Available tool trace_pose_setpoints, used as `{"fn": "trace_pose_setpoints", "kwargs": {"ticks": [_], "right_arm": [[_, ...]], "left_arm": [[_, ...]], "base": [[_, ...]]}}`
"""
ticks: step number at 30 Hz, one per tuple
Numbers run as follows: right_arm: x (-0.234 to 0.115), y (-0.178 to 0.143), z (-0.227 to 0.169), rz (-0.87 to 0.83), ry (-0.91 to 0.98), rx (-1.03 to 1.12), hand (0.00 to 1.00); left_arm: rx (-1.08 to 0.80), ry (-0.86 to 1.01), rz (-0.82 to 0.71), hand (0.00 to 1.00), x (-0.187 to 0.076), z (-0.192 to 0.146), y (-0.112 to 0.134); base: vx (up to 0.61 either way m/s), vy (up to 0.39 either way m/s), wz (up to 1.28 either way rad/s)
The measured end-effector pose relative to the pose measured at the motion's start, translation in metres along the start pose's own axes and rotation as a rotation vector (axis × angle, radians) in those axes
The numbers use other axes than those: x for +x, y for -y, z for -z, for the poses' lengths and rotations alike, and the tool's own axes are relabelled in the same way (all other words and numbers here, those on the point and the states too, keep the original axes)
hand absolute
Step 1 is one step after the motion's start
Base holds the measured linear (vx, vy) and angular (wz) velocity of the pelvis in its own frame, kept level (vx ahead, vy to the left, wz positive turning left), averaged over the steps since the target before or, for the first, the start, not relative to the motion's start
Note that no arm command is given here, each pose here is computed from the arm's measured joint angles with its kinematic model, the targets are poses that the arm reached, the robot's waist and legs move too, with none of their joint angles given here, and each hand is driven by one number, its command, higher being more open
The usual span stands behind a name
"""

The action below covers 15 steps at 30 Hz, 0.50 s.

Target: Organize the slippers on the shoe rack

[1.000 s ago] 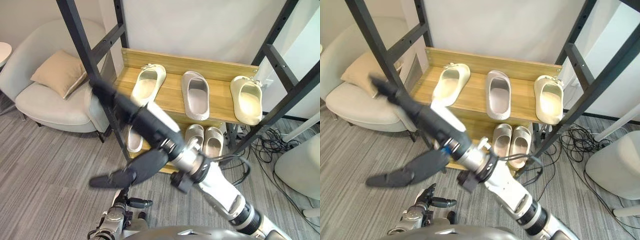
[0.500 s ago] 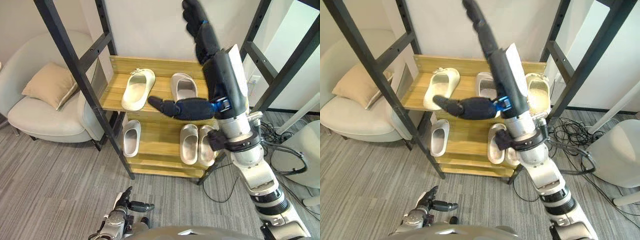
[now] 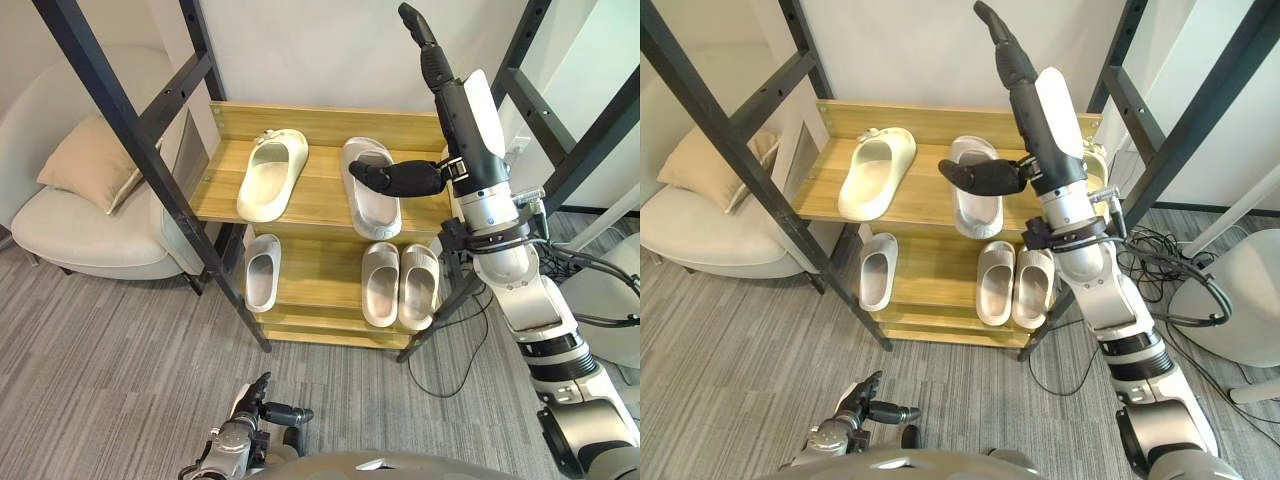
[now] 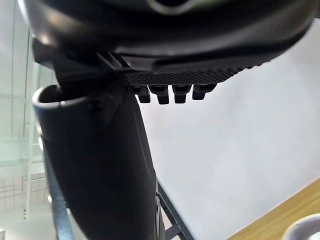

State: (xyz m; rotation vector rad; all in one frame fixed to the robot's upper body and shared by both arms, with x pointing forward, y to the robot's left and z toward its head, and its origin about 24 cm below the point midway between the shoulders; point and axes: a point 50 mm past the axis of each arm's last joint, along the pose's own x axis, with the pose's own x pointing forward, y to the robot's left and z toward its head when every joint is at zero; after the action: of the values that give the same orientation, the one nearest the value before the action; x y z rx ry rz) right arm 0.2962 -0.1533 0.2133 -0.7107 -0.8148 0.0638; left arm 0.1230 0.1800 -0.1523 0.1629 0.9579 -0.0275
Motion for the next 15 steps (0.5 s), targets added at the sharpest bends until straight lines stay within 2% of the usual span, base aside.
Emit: {"fn": "trace_pose_setpoints", "kwargs": {"ticks": [4,11,15], "right_arm": [[0.001,0.0,0.021,-0.012,-0.082,-0.056,1.0],[-0.019,-0.007,0.071,-0.07,-0.346,-0.146,1.0],[-0.018,-0.006,0.072,-0.06,-0.347,-0.151,1.0]], "left_arm": [[0.0,0.005,0.007,1.0,0.0,-0.001,0.001],[-0.007,0.017,0.003,1.0,0.0,-0.003,0.0],[-0.008,0.02,0.003,1.0,0.0,-0.003,0.0]], "base": [[-0.01,-0.004,0.03],[-0.01,0.0,0.01],[0.0,0.0,0.0]]}}
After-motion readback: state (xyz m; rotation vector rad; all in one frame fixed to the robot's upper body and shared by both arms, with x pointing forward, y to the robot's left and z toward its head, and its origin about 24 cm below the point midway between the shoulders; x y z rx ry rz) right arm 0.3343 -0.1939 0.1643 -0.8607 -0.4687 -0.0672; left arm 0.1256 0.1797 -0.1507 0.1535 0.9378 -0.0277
